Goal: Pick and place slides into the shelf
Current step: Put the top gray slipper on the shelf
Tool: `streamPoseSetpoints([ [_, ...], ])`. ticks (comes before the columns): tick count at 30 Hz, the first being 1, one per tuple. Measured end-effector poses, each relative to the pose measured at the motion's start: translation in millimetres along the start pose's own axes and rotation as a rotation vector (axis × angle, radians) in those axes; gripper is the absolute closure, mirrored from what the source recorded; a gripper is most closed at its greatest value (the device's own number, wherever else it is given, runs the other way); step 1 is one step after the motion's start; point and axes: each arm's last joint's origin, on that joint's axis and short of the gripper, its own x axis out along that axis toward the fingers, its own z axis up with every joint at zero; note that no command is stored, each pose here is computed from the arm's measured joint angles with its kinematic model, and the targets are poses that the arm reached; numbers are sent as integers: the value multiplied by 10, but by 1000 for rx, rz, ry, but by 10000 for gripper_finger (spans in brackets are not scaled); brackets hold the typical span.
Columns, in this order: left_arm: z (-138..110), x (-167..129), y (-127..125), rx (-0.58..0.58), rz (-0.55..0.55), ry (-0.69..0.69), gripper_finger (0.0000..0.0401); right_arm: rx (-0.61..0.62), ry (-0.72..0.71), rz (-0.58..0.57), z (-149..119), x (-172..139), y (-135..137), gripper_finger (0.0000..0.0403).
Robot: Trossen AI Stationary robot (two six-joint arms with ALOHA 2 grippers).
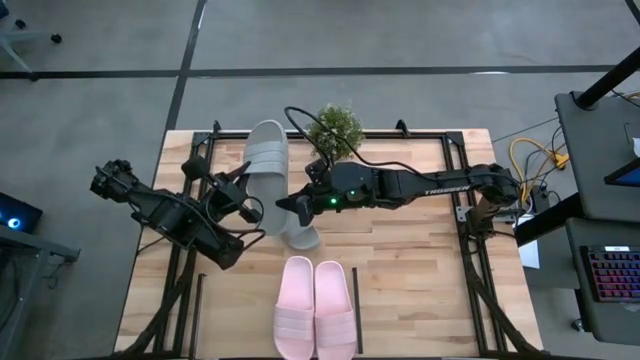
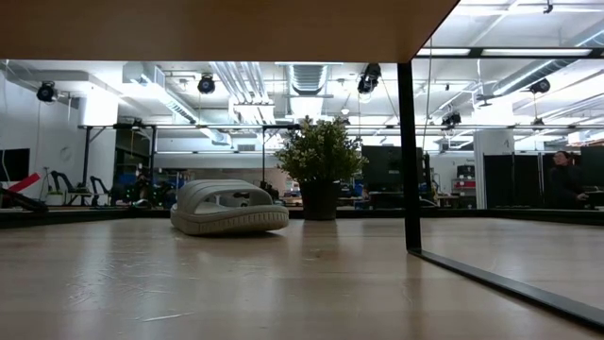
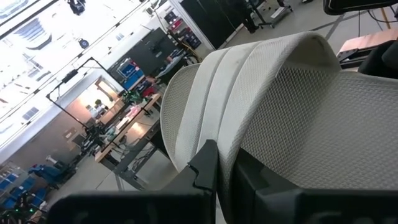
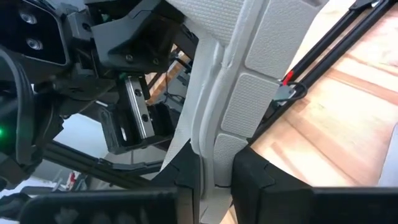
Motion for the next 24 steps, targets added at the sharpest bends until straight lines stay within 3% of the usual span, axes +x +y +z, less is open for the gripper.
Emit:
streamPoseSetpoints([
  [5,15,-7,24,1,-63,43,394,-11,6,-3,-6,0,-3,356],
  [17,119,-61,339,-138,-261,135,288,-49,8,-6,-6,-2,-3,358],
  [24,182,-101,598,-197,-367,140,257,-61,-6,5,18,-17,17,358],
])
